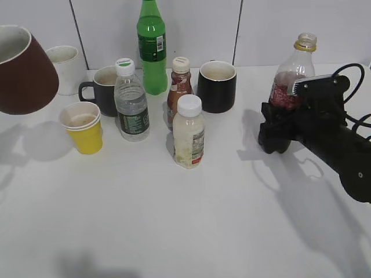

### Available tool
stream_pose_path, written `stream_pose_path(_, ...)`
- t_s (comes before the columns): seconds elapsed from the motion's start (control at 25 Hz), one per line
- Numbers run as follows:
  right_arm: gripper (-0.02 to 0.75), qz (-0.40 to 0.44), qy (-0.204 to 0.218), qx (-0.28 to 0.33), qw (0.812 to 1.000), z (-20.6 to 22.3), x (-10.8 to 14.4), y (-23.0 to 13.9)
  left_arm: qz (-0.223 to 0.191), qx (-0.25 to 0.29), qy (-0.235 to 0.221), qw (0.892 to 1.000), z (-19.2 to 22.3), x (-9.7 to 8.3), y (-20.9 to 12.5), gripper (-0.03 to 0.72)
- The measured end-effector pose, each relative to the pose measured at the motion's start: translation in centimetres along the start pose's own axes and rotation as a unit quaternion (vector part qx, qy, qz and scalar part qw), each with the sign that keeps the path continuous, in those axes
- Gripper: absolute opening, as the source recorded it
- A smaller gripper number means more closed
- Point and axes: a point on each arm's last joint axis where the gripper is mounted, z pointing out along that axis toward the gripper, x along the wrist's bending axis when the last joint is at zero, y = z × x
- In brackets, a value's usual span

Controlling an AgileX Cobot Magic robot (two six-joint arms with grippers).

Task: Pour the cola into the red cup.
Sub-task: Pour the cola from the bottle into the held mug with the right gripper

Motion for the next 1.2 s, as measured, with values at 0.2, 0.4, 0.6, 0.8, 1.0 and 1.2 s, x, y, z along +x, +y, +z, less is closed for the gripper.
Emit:
stream_pose_path(0.2, 0.472, -0.015, 0.002, 0.003, 1.0, -0.4, 0.0, 0.0, 0.019, 0.006, -0.015, 1.0, 0.1, -0.4, -0.1, 0.059)
stream_pose_path(0.4, 0.472, -0.083, 0.021, 0.017, 0.996, -2.8, 0.1, 1.6, 0.04, 0.033, -0.064, 0.997, 0.7, -3.2, -0.3, 0.059)
stream_pose_path(0.6, 0.472, -0.205, 0.048, 0.011, 0.978, -4.8, 1.6, 5.3, 0.07, 0.093, -0.122, 0.986, 0.9, -8.0, -1.0, 0.059)
stream_pose_path(0.8, 0.472, -0.35, 0.059, -0.008, 0.935, -6.3, 3.7, 6.9, 0.074, 0.113, -0.184, 0.974, 0.3, -12.3, -1.2, 0.059)
stream_pose_path(1.0, 0.472, -0.46, 0.07, -0.021, 0.885, -6.7, 5.4, 7.0, 0.07, 0.127, -0.23, 0.962, 0.0, -15.1, -1.8, 0.059)
stream_pose_path(1.2, 0.472, -0.528, 0.07, -0.042, 0.845, -6.9, 6.0, 7.2, 0.077, 0.149, -0.242, 0.956, 0.8, -16.2, -2.4, 0.059)
